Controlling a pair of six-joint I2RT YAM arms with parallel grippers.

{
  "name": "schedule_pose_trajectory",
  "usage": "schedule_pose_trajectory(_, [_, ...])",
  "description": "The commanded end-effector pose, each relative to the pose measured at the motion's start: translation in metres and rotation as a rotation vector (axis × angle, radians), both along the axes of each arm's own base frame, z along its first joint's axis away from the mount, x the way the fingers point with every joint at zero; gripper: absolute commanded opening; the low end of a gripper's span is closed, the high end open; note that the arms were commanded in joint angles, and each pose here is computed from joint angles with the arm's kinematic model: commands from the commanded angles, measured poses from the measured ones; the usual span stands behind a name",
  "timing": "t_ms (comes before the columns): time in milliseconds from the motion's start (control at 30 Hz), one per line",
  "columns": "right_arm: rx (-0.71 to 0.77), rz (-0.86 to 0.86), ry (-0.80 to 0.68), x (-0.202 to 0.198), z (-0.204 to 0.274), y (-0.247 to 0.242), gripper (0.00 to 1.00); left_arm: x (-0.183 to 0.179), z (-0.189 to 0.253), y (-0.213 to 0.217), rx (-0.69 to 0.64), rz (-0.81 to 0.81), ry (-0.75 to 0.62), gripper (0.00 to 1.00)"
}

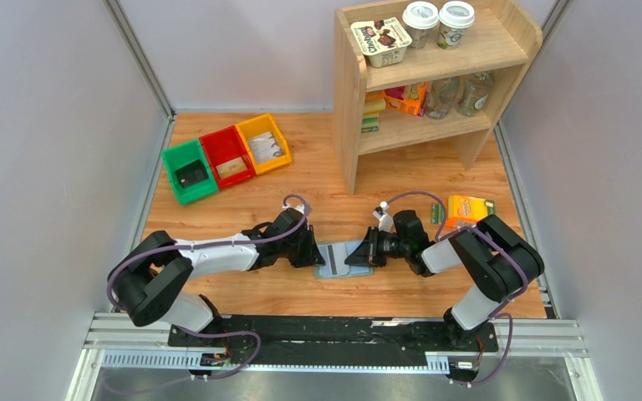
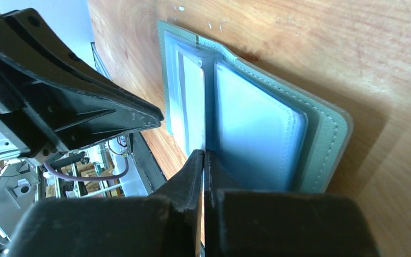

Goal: Take the credit cards out of the card holder
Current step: Remove the credit card from the card holder.

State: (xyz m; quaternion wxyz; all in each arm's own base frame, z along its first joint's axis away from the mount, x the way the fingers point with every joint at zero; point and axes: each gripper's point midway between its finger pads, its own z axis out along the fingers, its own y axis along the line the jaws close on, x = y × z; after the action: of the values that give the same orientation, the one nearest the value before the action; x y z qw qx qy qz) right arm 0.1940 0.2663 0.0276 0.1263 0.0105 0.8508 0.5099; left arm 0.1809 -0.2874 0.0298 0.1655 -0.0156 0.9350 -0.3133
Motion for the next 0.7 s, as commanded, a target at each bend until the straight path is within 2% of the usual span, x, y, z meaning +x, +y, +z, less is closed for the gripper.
schedule_pose_trajectory(0, [0.008,0.001,-0.006,0.002,-0.001,0.001,0.00,0.013,0.033,-0.015,-0.079,-0.042,-0.113,0.01])
schedule_pose_trajectory(167, [0.007,0.000,-0.001,0.002,-0.002,0.001,0.00,0.024,0.035,-0.024,-0.072,-0.056,-0.141,0.01])
schedule_pose_trajectory(333, [0.008,-0.004,-0.006,0.002,-0.001,0.000,0.01,0.022,0.007,-0.022,-0.008,-0.049,-0.073,0.01])
schedule_pose_trajectory(467, [0.019,-0.006,-0.016,0.002,0.003,-0.001,0.07,0.017,-0.013,-0.012,0.045,-0.022,-0.026,0.00])
schedule_pose_trajectory(667, [0.042,-0.007,-0.048,0.003,0.010,-0.001,0.09,0.013,-0.025,-0.005,0.082,-0.008,0.003,0.00])
